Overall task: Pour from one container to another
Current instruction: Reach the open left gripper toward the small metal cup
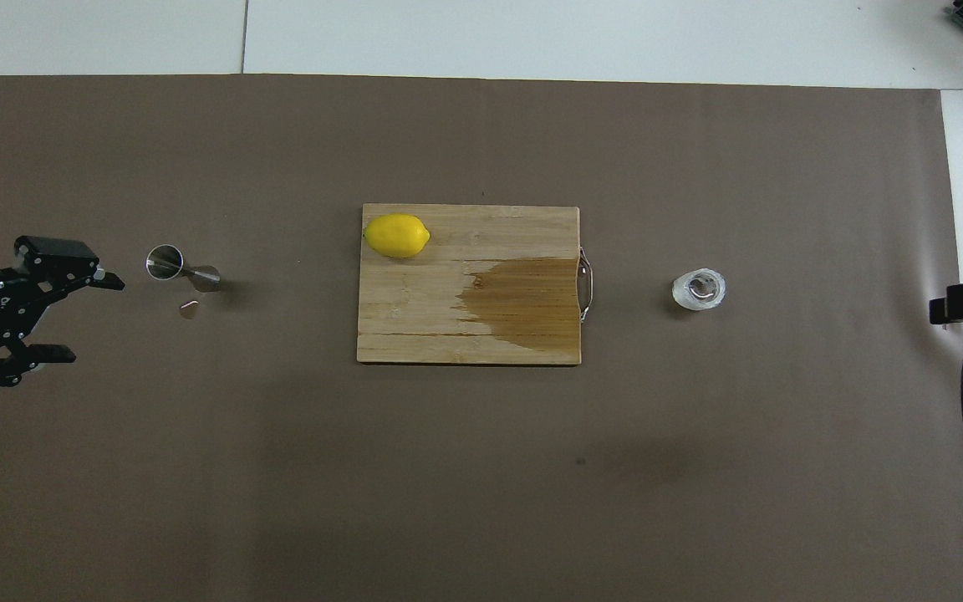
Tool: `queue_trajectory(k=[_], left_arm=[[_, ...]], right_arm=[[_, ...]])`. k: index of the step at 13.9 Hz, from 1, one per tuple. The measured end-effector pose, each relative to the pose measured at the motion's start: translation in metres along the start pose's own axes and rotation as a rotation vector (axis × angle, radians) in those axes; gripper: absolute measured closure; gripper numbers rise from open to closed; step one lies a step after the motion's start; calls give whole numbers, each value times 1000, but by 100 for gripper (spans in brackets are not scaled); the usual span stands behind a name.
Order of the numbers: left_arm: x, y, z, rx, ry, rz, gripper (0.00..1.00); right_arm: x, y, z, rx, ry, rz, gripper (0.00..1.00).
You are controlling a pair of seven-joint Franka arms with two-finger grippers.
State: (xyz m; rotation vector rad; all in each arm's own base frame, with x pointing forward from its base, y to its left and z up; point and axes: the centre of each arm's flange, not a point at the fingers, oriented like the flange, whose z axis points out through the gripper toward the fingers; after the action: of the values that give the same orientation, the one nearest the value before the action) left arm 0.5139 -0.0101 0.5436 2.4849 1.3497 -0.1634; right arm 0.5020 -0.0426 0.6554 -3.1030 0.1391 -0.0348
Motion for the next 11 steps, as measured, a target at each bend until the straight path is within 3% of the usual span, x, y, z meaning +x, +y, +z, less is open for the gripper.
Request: queue_trajectory(k=[6, 11], left_arm=[[27, 12, 32, -83, -90, -342, 0], [67, -7, 52, -201, -177, -615, 0]], right_arm=[[0, 0, 0, 0, 0, 0, 0], [0, 0, 0, 0, 0, 0, 0]])
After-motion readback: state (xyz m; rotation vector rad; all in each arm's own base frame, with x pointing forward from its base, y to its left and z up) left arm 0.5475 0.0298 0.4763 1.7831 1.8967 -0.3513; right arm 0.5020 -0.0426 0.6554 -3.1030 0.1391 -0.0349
